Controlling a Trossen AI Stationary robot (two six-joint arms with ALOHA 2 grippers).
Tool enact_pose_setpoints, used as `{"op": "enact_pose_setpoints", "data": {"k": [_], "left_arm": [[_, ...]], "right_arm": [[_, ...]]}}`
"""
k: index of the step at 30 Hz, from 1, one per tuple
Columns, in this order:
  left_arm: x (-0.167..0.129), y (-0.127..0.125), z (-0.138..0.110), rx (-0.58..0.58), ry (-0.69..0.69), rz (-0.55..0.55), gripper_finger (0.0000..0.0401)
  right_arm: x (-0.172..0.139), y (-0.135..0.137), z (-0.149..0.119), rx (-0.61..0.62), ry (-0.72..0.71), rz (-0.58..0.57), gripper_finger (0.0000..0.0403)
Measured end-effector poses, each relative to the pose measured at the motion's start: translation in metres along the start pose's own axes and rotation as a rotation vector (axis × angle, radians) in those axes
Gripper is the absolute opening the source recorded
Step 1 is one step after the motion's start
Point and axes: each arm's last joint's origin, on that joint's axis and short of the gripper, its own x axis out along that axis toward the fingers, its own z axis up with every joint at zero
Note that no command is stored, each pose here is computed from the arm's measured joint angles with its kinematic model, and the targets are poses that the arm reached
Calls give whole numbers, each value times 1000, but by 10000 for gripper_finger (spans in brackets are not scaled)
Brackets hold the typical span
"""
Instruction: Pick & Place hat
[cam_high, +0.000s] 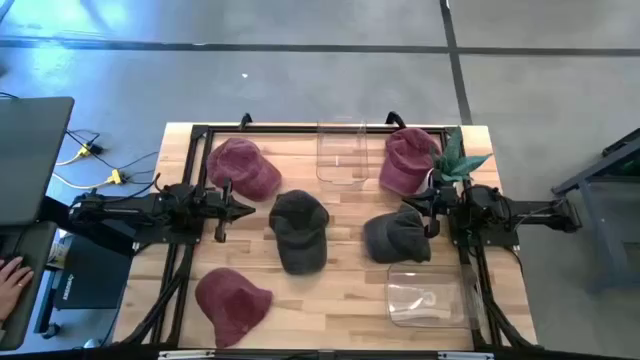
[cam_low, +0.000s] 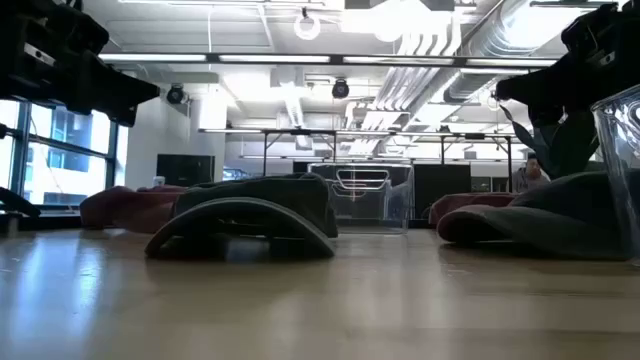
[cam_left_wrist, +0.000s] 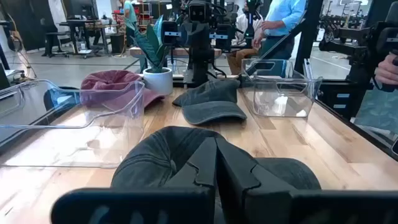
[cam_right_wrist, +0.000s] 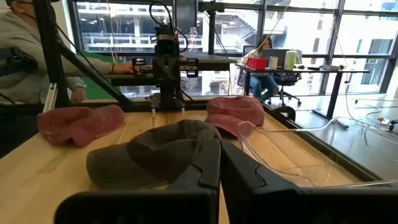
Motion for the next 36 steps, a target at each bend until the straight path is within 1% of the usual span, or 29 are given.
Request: {"op": "enact_pose_setpoints", "data": {"k": [12,19,25,28,33,36], "left_arm": [[0,0,0,0,0,3,0],[0,4,2,-21,-28,139,0],[2,4,5,-21,-18,144,3],[6,3,9,-46,15,122,17],[20,1,20,-64,-27,42,68],[32,-4,23,-26,48,47,98]], "right_arm": [[0,0,0,4,1,0,5],[0,0,0,4,1,-13,2],[0,0,0,0,1,-13,6],[0,0,0,-1,1,-14,3],[0,0,0,-2,1,-14,3],[0,0,0,3,1,-15,6]]}}
